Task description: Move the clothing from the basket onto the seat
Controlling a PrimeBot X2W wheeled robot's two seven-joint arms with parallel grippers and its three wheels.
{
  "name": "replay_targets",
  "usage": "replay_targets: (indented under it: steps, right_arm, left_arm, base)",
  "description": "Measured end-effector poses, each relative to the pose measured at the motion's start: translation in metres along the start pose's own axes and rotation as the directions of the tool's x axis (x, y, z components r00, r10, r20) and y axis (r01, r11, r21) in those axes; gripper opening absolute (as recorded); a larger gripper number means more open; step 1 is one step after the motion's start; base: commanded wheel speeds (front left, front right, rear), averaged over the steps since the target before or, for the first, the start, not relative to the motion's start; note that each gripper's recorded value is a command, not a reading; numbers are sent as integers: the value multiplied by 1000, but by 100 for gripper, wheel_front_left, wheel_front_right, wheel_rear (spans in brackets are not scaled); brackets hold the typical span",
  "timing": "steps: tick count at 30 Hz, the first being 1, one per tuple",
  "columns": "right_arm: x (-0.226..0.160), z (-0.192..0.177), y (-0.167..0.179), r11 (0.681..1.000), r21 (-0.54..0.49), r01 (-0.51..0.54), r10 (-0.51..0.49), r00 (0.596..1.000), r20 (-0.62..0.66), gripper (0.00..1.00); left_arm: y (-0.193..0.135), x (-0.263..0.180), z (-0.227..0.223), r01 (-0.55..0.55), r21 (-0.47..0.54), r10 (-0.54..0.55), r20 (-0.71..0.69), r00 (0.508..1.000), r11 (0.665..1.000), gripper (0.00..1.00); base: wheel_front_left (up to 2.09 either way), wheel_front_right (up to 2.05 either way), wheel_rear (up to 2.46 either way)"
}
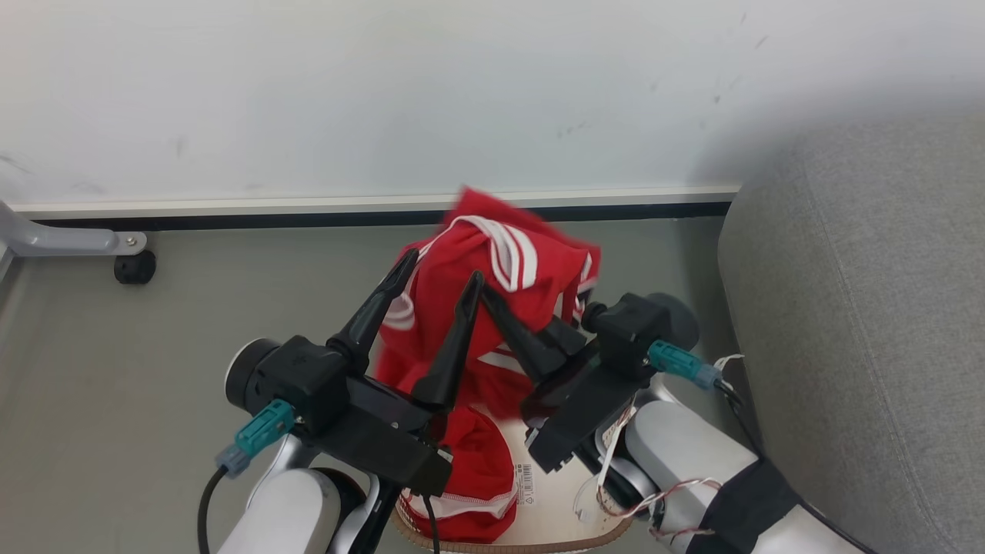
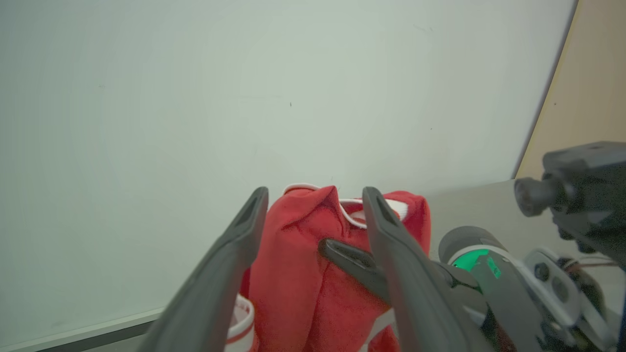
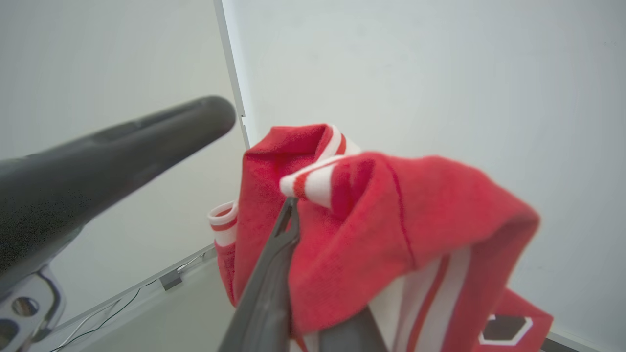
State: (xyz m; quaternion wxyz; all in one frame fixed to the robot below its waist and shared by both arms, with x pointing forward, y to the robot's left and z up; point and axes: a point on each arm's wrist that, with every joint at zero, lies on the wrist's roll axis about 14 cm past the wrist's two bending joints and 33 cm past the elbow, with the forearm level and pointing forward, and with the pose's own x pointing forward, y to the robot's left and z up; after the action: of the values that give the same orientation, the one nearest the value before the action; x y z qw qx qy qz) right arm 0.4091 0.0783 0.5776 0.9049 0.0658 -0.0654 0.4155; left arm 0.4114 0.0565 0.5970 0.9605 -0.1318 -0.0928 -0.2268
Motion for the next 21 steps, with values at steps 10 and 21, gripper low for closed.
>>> replay_targets:
  steps: [10, 21]
  right_arm:
    - [-2, 1, -41, 993, -8, 121, -121, 993, 3, 0]
    - [-28, -7, -96, 959, -19, 283, -283, 959, -23, 0]
  left_arm:
    - [-10, -2, -11, 52, 45, -50, -44, 998, 998, 100]
    - [-25, -8, -46, 133, 74, -120, -157, 980, 988, 100]
  base:
    - [0, 0, 0]
    - [0, 0, 0]
